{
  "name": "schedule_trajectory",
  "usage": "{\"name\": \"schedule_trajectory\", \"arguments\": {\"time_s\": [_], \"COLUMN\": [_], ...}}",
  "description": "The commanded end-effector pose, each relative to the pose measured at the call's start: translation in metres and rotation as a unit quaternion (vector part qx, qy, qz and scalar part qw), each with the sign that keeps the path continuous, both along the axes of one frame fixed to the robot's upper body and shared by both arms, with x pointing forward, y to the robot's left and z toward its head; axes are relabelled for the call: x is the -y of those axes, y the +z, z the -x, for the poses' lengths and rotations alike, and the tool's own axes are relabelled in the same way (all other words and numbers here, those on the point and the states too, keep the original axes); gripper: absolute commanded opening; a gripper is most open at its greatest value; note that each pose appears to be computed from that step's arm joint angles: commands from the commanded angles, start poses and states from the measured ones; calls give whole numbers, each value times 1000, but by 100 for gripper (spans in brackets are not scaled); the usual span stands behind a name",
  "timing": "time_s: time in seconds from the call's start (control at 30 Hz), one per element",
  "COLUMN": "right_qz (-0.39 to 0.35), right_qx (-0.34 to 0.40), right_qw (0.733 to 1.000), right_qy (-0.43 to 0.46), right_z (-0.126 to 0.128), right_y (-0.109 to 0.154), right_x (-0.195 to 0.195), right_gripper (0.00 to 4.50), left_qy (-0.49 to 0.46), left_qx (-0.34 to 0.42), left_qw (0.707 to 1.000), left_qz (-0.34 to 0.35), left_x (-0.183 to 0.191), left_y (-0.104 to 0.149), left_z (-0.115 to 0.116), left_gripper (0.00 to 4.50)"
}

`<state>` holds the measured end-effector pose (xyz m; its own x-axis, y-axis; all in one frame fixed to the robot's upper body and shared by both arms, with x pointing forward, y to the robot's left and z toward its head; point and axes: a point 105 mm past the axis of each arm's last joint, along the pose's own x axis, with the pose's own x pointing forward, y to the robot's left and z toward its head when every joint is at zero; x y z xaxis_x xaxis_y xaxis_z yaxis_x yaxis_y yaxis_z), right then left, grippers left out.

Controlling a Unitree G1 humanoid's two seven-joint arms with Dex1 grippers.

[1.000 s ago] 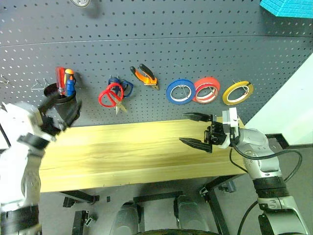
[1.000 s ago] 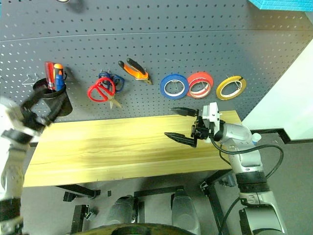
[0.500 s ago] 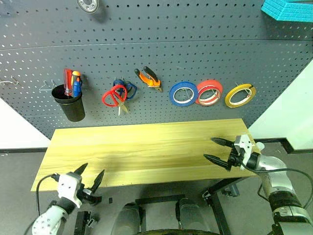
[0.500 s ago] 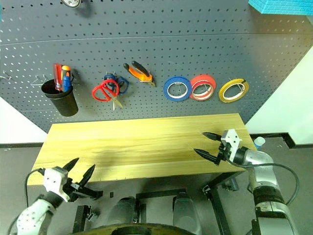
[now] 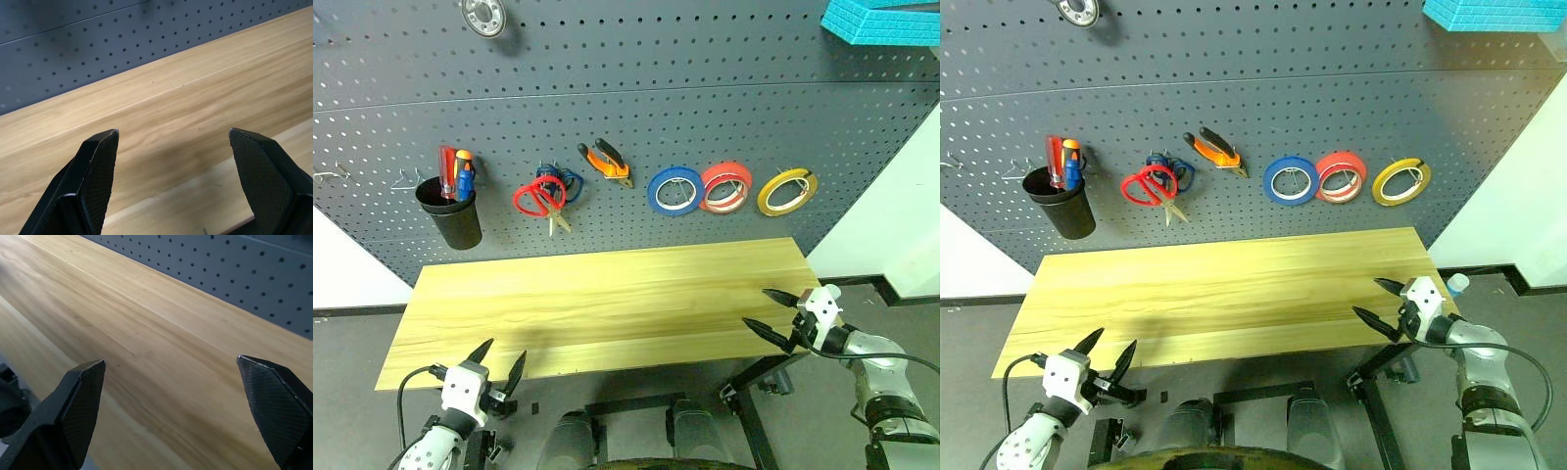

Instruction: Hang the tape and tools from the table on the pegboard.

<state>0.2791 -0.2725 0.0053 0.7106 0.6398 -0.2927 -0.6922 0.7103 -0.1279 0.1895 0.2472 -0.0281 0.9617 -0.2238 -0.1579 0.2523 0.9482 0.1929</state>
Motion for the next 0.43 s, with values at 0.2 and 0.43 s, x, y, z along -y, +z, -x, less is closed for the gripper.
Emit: {"name": "schedule_trajectory", "arguments": {"time_s": [0.2, 0.43], "right_qz": [1, 7], "right_qx": [21, 7], "right_qw": [1000, 1000], "right_qy": [-3, -8], "right_z": [-8, -5], "right_y": [6, 0], "right_x": [-5, 0], "right_gripper": [450, 450], "left_qy": [-11, -12], "left_qx": [10, 5], "left_qw": [1000, 1000], "left_qz": [-14, -16], "left_x": [7, 10], "left_y": [1, -2], "left_z": [-4, -4], "left_gripper": [374, 374]}}
